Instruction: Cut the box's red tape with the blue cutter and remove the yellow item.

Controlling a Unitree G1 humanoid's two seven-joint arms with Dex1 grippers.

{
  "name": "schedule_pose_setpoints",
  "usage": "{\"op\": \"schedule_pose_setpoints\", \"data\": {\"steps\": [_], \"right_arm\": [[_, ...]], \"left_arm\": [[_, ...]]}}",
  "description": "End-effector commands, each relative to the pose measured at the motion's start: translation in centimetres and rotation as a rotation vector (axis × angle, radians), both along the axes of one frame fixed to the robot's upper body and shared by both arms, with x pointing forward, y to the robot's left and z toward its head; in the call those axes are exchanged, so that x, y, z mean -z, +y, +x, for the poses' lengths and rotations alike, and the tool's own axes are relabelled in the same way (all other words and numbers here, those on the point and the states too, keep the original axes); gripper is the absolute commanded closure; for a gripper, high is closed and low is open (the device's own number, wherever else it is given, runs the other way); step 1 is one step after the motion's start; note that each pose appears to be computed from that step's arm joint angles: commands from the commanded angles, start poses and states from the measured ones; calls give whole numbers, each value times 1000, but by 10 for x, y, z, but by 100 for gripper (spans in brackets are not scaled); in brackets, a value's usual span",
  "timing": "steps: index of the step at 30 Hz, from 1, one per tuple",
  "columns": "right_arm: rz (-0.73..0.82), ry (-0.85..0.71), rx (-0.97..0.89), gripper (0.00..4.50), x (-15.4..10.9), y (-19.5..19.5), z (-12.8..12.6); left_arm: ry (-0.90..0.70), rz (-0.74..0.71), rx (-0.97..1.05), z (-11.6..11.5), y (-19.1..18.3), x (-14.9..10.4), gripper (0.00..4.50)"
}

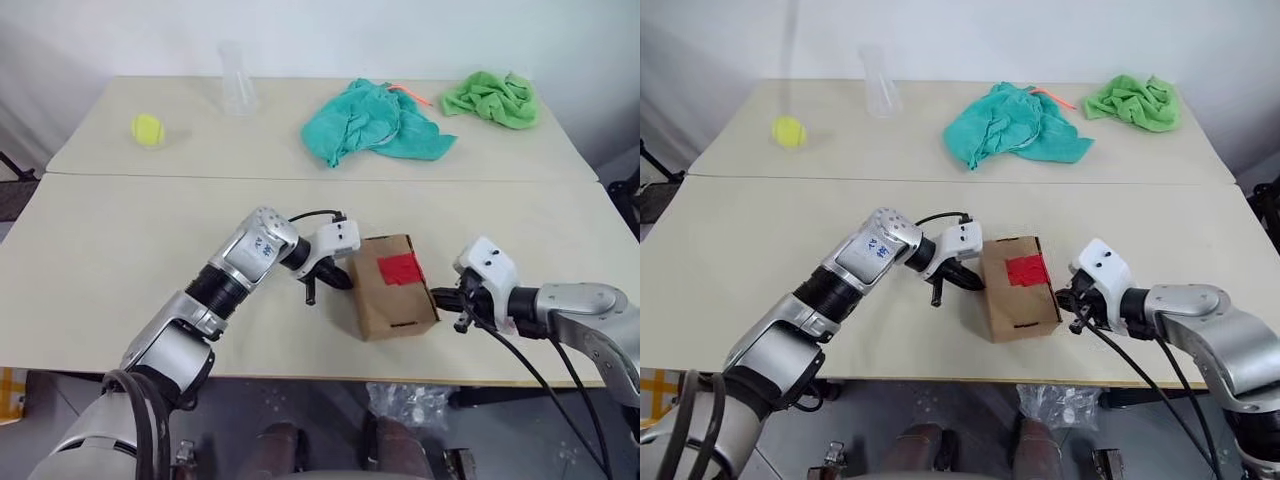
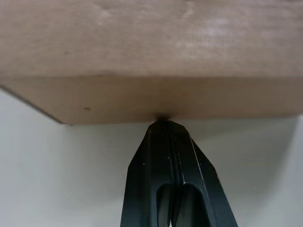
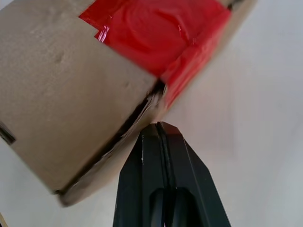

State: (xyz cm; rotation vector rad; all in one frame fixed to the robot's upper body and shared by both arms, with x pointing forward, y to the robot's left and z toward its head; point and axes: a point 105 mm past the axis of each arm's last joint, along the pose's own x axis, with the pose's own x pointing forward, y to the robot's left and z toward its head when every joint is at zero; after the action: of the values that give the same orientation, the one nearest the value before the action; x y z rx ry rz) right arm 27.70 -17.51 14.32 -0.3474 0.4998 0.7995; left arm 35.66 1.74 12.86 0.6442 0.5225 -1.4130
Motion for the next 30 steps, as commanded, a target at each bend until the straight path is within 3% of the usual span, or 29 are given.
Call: {"op": "schedule_pose_setpoints", "data": {"steps": [1,10,13,16,22,27,30], "right_arm": [[6,-37,-3,448,-9,3,-3],[-8,-56,63,448,-8,-5,5],[-57,-130,180,448,-21,-30,14],[-83,-156,271,387,-32,-50,18],[30,-211,289,180,-65,-42,17],[120,-160,273,2,-71,-24,16],[148,-109,288,2,-66,-17,18]], "left_arm": [[-53,1,-17,10,-1,-8,450],[-80,-9,-46,22,1,-12,450],[-102,-18,-81,30,18,-27,450],[-131,-55,-111,40,31,-47,450],[-94,-283,-22,29,8,-101,450],[-13,-326,117,2,-16,-101,450],[21,-300,157,-8,-23,-90,450]]}}
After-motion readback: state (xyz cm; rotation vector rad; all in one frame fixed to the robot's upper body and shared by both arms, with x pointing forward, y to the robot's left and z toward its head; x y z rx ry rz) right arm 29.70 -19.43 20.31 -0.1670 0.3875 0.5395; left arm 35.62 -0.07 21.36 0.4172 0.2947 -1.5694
